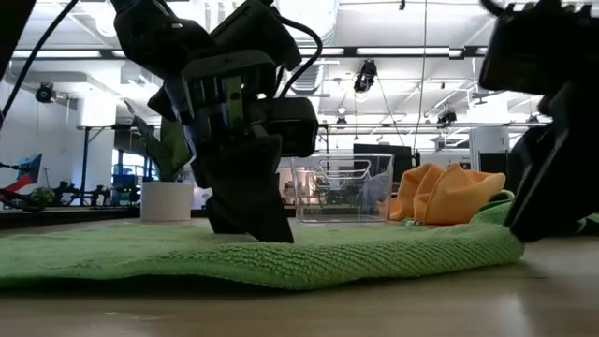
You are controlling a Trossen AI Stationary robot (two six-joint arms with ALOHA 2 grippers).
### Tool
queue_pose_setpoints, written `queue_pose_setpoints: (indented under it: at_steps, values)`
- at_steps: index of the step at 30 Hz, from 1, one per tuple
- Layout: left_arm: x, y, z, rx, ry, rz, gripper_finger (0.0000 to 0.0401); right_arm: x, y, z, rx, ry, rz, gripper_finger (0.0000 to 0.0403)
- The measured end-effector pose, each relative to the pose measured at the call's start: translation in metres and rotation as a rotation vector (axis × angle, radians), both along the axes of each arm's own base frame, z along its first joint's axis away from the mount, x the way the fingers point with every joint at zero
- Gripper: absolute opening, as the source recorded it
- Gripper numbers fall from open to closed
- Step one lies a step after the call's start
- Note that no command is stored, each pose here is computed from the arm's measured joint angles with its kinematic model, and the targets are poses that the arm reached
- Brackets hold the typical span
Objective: Fold microfiber towels
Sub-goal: Fold the top green towel
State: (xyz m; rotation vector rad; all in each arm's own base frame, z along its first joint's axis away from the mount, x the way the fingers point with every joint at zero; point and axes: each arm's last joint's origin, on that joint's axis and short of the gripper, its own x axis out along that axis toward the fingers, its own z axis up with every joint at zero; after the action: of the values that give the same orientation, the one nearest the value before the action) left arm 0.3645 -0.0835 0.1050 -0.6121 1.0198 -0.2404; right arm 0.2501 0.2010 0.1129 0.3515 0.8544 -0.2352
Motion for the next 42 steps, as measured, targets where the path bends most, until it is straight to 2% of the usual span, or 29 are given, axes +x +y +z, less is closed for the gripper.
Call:
queue_pose_setpoints:
  at_steps: [6,11,15,18,24,33,42]
  values:
    - [0.0,0.0,0.0,0.002,0.004,0.002,0.0001,0.018,-0.002,-0.004,0.057,-0.019,0.096,0.0174]
    - [-0.001,0.001,-0.001,0.003,0.008,0.005,0.0,0.026,0.005,0.003,0.08,-0.037,0.144,0.0174]
    - [-0.001,0.002,-0.001,0.007,0.009,0.011,0.0,0.03,0.014,0.01,0.196,0.004,0.234,0.0174]
    - [0.0,0.005,-0.001,0.007,0.01,0.02,0.0,0.034,0.019,0.015,0.238,-0.023,0.257,0.0174]
    - [0.001,0.012,-0.002,0.006,0.014,0.041,0.0,0.04,0.017,0.021,0.176,-0.083,0.246,0.0173]
    - [0.001,0.013,-0.002,0.009,0.013,0.045,0.0,0.041,0.005,0.013,0.181,-0.055,0.179,0.0173]
    - [0.001,0.013,-0.002,0.01,0.013,0.045,0.0,0.04,0.005,0.011,0.15,-0.052,0.243,0.0173]
